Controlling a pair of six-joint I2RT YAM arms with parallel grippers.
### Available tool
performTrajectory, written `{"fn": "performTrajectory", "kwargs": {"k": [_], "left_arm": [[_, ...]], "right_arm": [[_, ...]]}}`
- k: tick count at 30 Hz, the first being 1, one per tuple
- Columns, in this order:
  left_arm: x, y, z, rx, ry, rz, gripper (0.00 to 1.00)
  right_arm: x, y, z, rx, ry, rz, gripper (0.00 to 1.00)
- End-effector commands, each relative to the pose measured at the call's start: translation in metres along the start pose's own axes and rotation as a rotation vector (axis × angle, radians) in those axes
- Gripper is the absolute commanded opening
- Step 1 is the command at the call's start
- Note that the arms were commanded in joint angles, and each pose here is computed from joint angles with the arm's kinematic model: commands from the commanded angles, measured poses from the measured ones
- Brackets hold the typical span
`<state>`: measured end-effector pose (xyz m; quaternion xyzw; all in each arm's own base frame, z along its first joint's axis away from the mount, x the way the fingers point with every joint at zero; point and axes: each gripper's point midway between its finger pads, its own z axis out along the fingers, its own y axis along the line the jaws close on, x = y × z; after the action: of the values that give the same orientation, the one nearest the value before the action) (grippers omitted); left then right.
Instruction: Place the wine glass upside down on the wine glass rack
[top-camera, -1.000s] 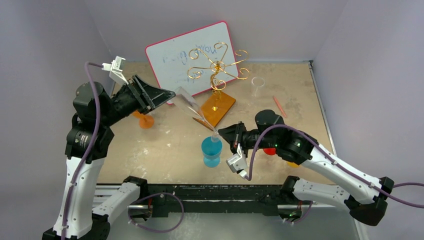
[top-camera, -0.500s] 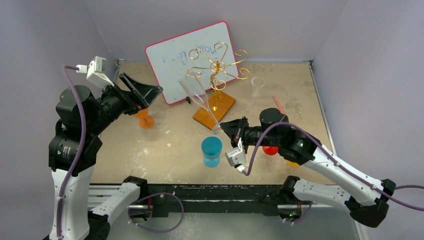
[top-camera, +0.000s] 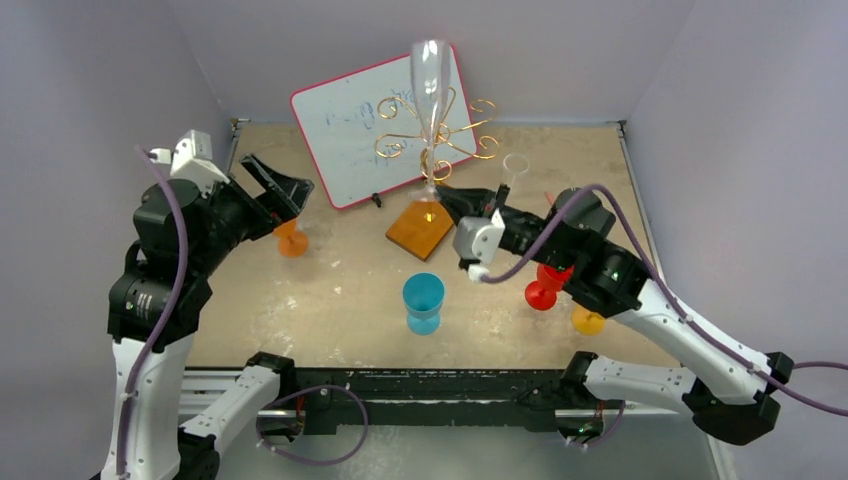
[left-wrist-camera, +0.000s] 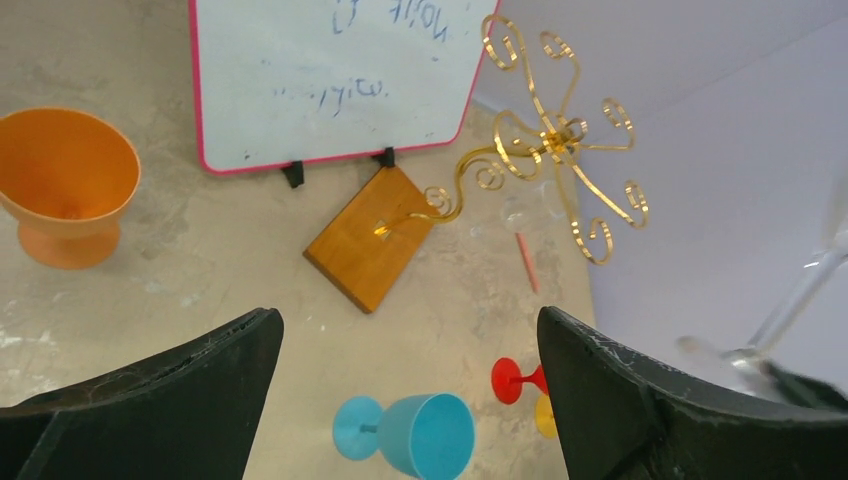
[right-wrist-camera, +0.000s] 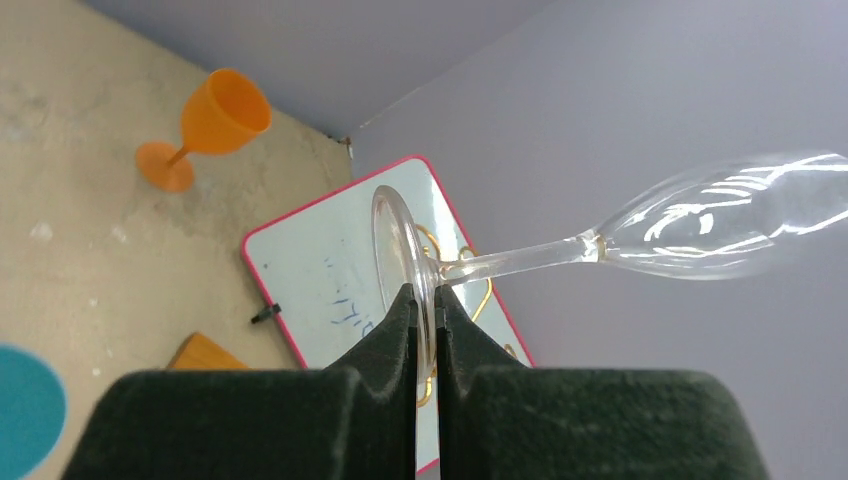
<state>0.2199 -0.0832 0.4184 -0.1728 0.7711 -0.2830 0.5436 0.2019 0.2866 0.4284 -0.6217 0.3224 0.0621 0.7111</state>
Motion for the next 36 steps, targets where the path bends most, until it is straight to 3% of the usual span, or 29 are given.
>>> {"fn": "performTrajectory", "kwargs": {"k": [1,5,14,22,36], "left_arm": [[0.017,0.012,0.017,-0.009,0.049,0.059,0.98],[0.032,0.021,0.029,-0.003,0.074,0.075,0.97],[0.069,0.025,0.050,0.058,0.176,0.019,1.00],[0.085,0.027,0.055,0.138,0.182,0.064,1.00],[0.125,0.048,0.065,0.211,0.220,0.147,1.00]], "right_arm": [[-0.023,-0.094,-0.009,0.359,-0.004,0.290,0.00],[-0.009,-0.124,-0.006,0.465,0.099,0.378,0.00],[0.039,-0.165,-0.003,0.529,0.127,0.635,0.00],[0.087,-0.196,-0.004,0.634,0.149,0.845,0.00],[0.163,-0.223,0.009,0.685,0.049,1.247,0.00]]}}
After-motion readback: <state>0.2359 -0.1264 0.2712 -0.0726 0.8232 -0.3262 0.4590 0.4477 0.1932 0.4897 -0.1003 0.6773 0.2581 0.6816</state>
